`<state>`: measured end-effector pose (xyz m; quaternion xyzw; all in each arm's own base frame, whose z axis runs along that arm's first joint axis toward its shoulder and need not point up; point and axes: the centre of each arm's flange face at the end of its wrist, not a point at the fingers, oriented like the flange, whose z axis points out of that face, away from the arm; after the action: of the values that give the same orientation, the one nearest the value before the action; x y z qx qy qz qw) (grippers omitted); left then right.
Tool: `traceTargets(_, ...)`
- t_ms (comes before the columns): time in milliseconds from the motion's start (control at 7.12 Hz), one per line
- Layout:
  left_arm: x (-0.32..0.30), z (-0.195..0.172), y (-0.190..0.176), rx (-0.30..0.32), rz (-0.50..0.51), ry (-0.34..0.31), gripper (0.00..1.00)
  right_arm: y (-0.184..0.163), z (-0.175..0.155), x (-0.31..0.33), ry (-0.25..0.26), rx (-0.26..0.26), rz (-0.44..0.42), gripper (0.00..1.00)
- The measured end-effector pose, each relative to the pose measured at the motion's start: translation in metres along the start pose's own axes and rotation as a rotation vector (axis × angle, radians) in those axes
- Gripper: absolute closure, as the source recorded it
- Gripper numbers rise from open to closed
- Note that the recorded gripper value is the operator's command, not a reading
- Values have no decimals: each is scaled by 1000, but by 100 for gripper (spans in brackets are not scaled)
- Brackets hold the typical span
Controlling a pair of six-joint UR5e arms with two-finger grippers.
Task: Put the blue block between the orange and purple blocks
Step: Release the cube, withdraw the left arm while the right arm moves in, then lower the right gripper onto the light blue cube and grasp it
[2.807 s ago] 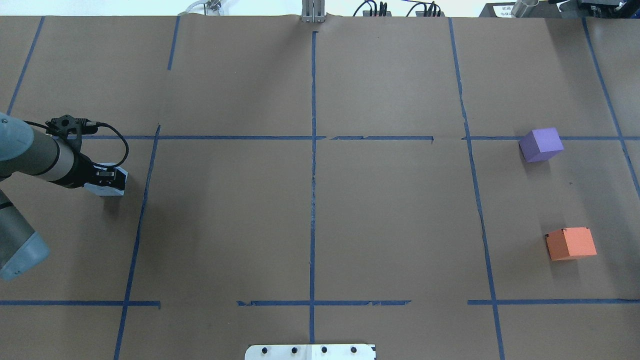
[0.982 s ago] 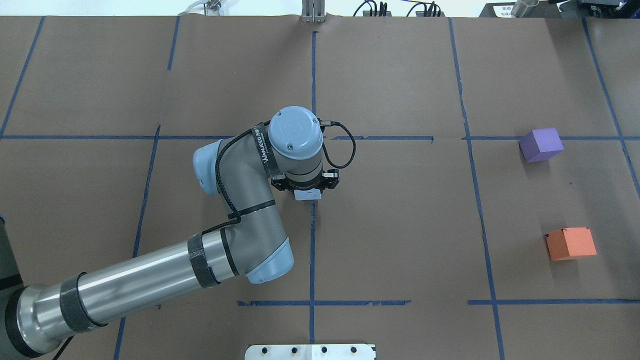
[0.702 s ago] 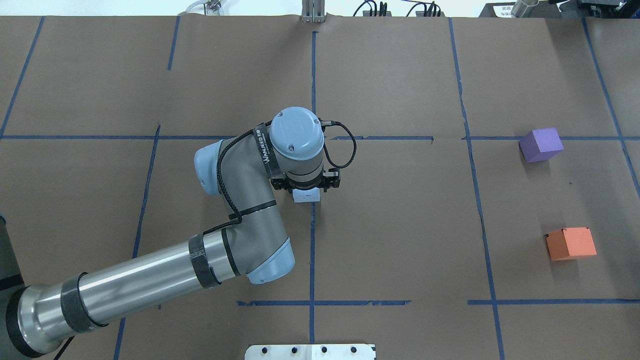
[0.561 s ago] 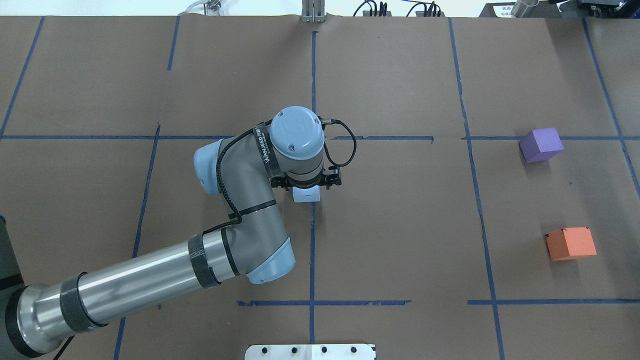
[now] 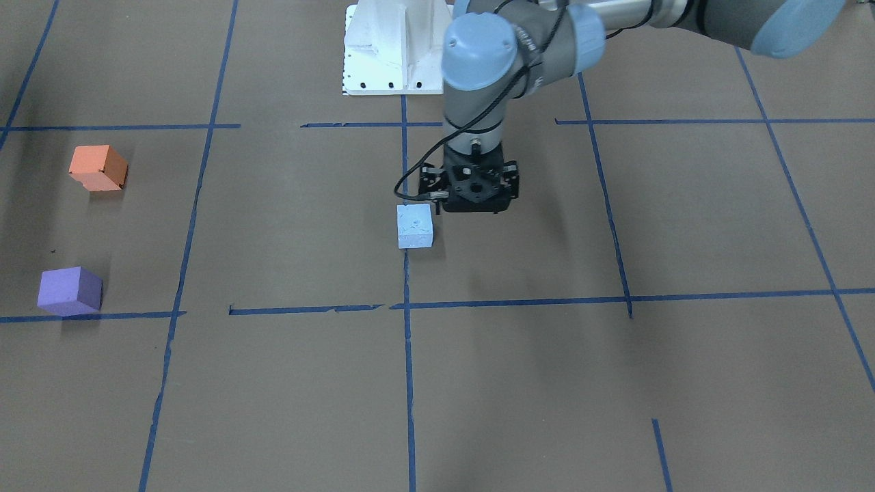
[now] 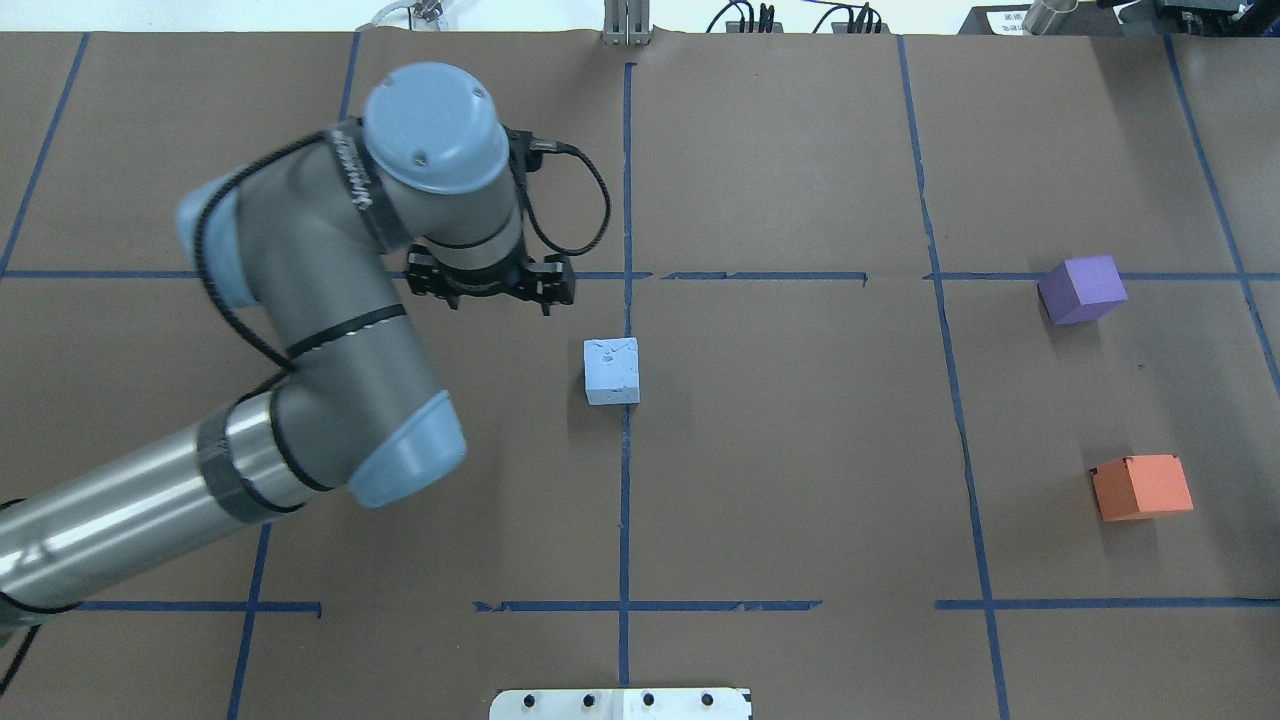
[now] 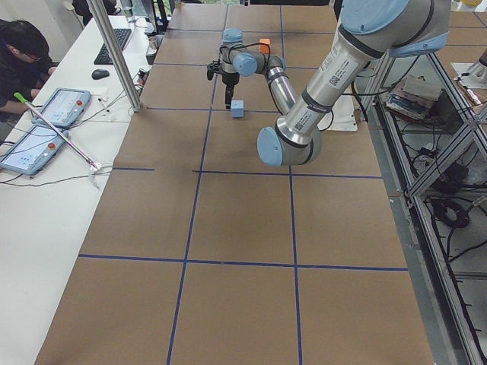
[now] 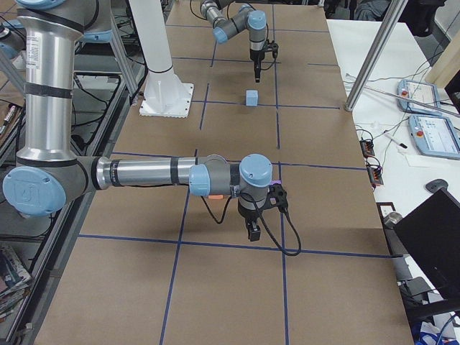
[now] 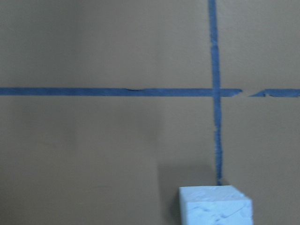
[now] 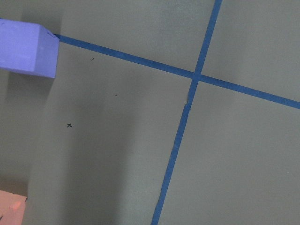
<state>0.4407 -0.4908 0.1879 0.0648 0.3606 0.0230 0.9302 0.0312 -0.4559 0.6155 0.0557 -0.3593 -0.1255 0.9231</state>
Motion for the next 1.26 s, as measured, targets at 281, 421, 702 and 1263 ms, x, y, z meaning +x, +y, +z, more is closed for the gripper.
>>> traceTargets(281,-151,-24,-12,-26,159,-35,0,-27,-5,-30,-34,17,9,0)
traceTargets(421,-233,-24,-14,-56,203,-53,0,-44,-7,-61,-58,21,18,0)
traceTargets(702,-390,-20,10,-88,206,-104,0,-89,-11,-159,-104,25,58,0)
traceTargets(1263,-600,-27,90,-105,91,16,0,-156,4,-401,-152,23,141,0)
